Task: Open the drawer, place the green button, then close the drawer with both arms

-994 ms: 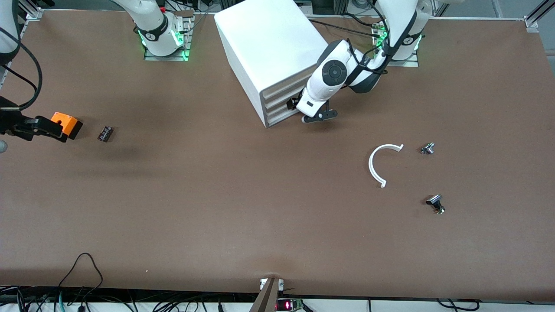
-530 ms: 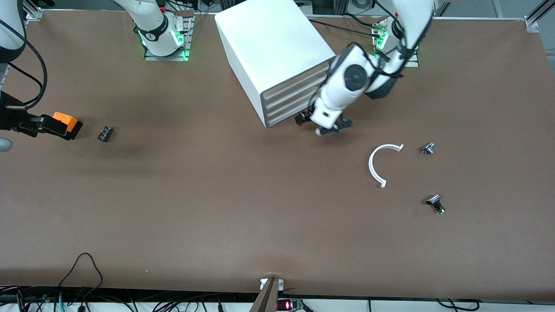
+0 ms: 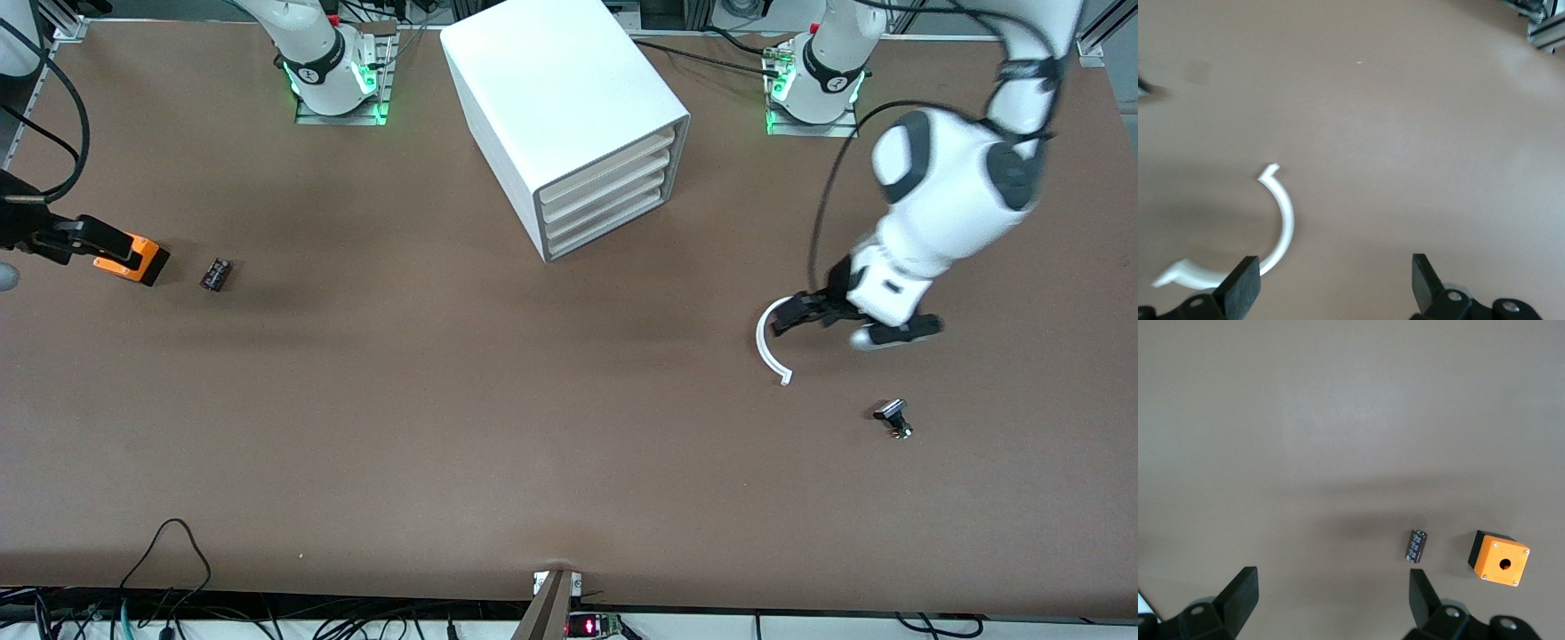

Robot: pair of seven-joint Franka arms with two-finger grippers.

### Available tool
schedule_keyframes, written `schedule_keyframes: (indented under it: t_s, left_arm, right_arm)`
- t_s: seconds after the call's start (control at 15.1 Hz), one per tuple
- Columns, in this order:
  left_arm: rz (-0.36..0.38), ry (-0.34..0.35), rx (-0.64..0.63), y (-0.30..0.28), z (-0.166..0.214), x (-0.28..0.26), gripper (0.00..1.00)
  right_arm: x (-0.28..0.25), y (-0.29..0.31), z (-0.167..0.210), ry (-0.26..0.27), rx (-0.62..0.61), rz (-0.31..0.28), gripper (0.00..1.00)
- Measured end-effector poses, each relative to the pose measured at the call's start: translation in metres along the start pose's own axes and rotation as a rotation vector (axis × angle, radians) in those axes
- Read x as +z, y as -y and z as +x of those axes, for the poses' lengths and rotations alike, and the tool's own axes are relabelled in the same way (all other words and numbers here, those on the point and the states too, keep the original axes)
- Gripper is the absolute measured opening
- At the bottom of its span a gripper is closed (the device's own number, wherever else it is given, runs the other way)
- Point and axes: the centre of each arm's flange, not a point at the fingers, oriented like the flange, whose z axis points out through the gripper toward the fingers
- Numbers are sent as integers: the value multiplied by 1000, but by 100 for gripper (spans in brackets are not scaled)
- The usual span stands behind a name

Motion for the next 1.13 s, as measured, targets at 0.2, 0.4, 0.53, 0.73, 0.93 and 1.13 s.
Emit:
schedule_keyframes:
  t_s: [0.2, 0.4, 0.53, 0.73, 0.93, 1.13]
  left_arm:
    - [115, 36, 87, 24, 10, -102, 100]
    - [238, -4, 135, 16, 6, -166, 100]
    - [271, 35, 83, 15, 1, -176, 100]
    - [287, 62, -5, 23, 4, -173, 100]
    - [275, 70, -43, 38, 11, -172, 100]
    - [272, 68, -46, 39, 13, -174, 100]
  right_arm:
    - [9, -1, -4, 19, -8, 1, 100]
    - [12, -1, -21, 10, -11, 5, 100]
    - [15, -1, -32, 2, -11, 8, 100]
    - [14, -2, -39, -6, -11, 8, 100]
    - [12, -3, -37, -19, -16, 1, 100]
    - [8, -2, -36, -30, -27, -19, 100]
